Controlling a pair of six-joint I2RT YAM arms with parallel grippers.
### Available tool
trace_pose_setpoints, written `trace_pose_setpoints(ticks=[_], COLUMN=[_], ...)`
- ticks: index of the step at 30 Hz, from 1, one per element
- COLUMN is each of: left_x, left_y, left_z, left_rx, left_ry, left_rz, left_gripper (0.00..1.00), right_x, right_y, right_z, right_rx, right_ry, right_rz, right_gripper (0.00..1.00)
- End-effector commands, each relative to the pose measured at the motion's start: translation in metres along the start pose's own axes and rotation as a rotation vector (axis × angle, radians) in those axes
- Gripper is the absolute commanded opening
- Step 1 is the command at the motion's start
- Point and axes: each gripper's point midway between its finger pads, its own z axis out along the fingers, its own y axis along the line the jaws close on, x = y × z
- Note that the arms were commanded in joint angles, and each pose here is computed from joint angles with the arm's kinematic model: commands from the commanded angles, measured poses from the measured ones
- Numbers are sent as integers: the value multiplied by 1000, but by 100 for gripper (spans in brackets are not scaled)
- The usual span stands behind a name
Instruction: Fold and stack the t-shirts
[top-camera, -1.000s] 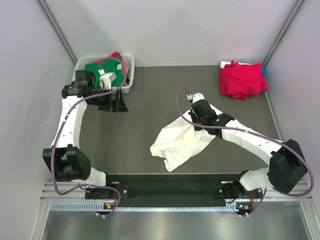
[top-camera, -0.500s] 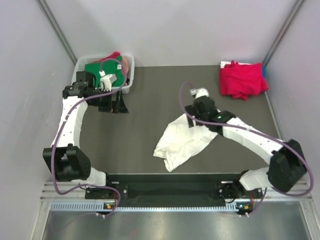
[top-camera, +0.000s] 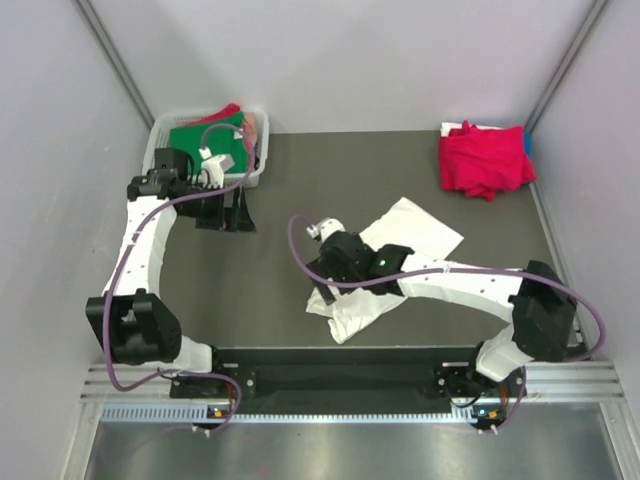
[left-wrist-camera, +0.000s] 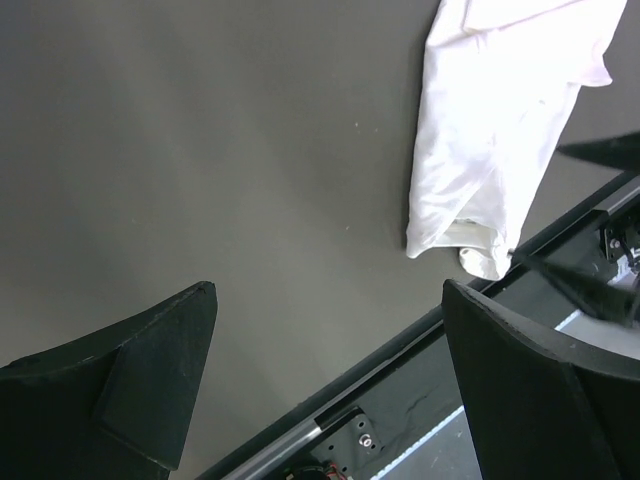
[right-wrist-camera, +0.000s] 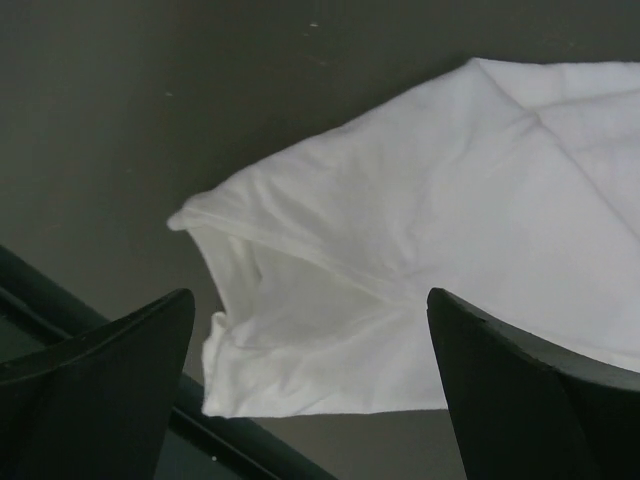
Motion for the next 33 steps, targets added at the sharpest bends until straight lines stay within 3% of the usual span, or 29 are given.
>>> trace_pose_setpoints(ticks=[1,8,18,27,31,33], left_x=[-1,-4,-9,-4,-1,1], left_y=[4,14,28,31,29,28], left_z=[3,7,-10,-21,-24,-25], left_rx=[7,-14,19,-5,-7,-11], left_ry=[-18,-19,-57,-75,-72,-71], left_rz=[-4,-9,-88,-49,-30,-26], left_gripper=[98,98,98,98,98,98], right_x=[-11,13,15,7,5,3], right_y=[54,102,132,141,133,126], right_z=[-11,3,34,56,65,67], right_rx=[-121,-233,-305,-300,-268,-242], right_ry=[-10,67,122,130,129,123], right_rz=[-20,-66,-106,-126,-127,-129], right_gripper=[100,99,100,99,76,74])
